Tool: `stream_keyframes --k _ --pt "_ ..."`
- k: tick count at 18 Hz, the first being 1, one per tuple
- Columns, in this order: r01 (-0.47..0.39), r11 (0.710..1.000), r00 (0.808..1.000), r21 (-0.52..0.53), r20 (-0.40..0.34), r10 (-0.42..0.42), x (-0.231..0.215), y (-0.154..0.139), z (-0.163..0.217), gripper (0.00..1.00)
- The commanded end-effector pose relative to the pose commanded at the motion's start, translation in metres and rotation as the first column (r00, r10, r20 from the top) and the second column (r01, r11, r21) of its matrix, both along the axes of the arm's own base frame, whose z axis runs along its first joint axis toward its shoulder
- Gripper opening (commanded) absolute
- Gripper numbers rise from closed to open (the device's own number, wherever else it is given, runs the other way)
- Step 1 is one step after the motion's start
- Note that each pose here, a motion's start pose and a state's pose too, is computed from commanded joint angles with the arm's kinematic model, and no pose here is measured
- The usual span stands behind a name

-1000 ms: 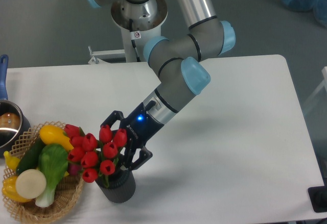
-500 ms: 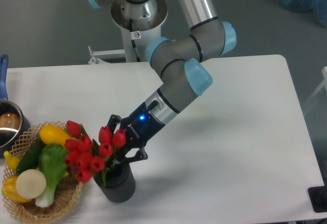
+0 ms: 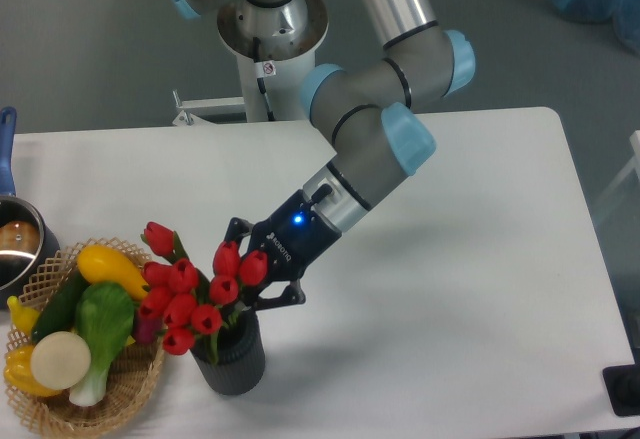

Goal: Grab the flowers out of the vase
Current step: 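Lift the gripped tulips straight up out of the black vase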

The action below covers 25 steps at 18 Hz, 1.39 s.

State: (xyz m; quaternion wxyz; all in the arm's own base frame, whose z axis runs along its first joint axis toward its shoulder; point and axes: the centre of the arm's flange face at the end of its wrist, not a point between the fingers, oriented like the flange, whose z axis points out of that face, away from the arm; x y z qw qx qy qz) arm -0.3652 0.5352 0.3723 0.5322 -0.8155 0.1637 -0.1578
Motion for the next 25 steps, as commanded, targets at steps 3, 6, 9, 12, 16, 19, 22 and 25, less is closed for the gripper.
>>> stream_keyframes --k 3,6,9,12,16,19,22,25 --pt "-0.015 1.0 1.0 0.02 0.017 0.015 -0.008 -0.002 0.013 0.28" --pt "-0.016 1.0 0.999 0.026 0.041 0.015 -0.006 0.0 0.019 0.28" --pt "-0.007 0.999 0.997 0.052 0.073 0.003 -0.002 0.005 0.032 0.28" --pt "-0.01 0.998 0.996 0.059 0.088 0.005 0.002 0.004 0.044 0.28" --pt "-0.018 0.998 0.994 0.054 0.105 0.012 0.002 0.004 0.049 0.26" --pt "-0.027 0.997 0.991 0.07 0.13 0.018 -0.003 0.003 0.064 0.26" --pt "-0.046 0.996 0.989 0.072 0.145 0.036 -0.01 0.003 0.082 0.26" --pt "-0.076 0.995 0.982 0.067 0.177 0.064 -0.018 0.003 0.11 0.26"
